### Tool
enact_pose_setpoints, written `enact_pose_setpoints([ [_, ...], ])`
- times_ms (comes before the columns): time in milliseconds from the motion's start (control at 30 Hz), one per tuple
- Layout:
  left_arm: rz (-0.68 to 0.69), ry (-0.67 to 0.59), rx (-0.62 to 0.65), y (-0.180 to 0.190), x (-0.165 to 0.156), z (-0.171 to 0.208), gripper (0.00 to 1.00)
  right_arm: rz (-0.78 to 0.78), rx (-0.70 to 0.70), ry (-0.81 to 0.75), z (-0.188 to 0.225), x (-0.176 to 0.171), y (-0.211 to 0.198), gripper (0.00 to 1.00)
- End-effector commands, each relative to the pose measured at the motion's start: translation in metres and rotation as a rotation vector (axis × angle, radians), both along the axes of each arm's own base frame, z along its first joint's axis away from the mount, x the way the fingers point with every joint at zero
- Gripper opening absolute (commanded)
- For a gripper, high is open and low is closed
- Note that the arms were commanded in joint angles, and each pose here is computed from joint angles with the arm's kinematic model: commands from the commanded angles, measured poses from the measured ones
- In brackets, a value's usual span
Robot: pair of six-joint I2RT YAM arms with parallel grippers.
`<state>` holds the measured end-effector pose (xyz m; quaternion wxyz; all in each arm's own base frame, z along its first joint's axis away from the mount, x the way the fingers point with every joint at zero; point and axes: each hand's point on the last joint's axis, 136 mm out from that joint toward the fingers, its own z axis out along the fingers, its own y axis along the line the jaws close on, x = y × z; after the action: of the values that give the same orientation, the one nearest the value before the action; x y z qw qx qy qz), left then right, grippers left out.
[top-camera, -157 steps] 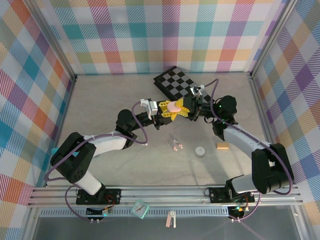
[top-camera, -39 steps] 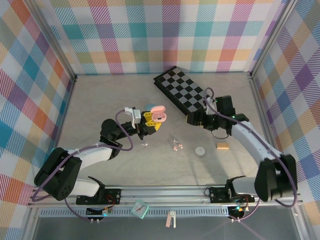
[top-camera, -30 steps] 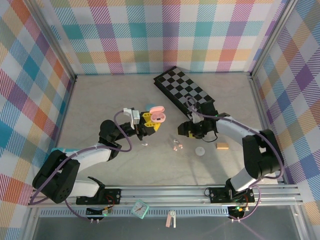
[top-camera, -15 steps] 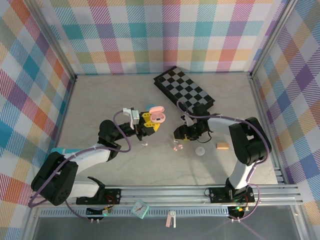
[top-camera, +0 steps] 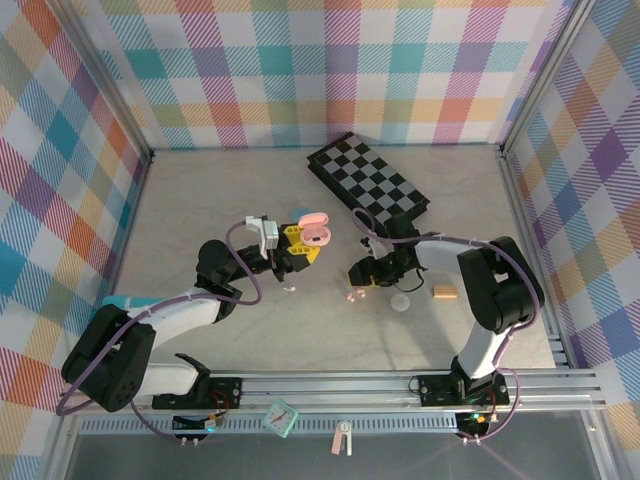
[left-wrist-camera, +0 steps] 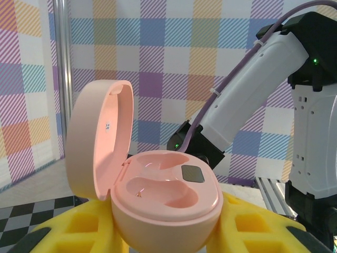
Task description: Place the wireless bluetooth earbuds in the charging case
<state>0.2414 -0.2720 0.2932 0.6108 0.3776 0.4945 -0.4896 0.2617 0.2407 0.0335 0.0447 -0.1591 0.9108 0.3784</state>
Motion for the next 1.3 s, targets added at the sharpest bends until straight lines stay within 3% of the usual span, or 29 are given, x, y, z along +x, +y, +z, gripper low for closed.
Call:
enact_pose_setpoints([
  [0, -0.01, -0.053, -0.006, 0.002, -0.002, 0.01, 0.23, 0.034, -0.001, 0.041, 0.001, -0.021, -0.003, 0.55],
  [567, -0.019, -0.044, -0.011, 0.001, 0.0, 0.011, 0.23, 0.034, 0.017, 0.071, -0.005, -0.026, 0.002, 0.4],
  [933, -0.018, -0.043, -0.011, 0.001, 0.001, 0.01, 0.23, 0.038, -0.015, 0.095, -0.017, -0.026, 0.003, 0.38],
  [1267, -0.021, -0.041, -0.014, 0.0, 0.0, 0.01, 0.22, 0.017, -0.052, 0.084, -0.015, -0.023, 0.002, 0.25],
])
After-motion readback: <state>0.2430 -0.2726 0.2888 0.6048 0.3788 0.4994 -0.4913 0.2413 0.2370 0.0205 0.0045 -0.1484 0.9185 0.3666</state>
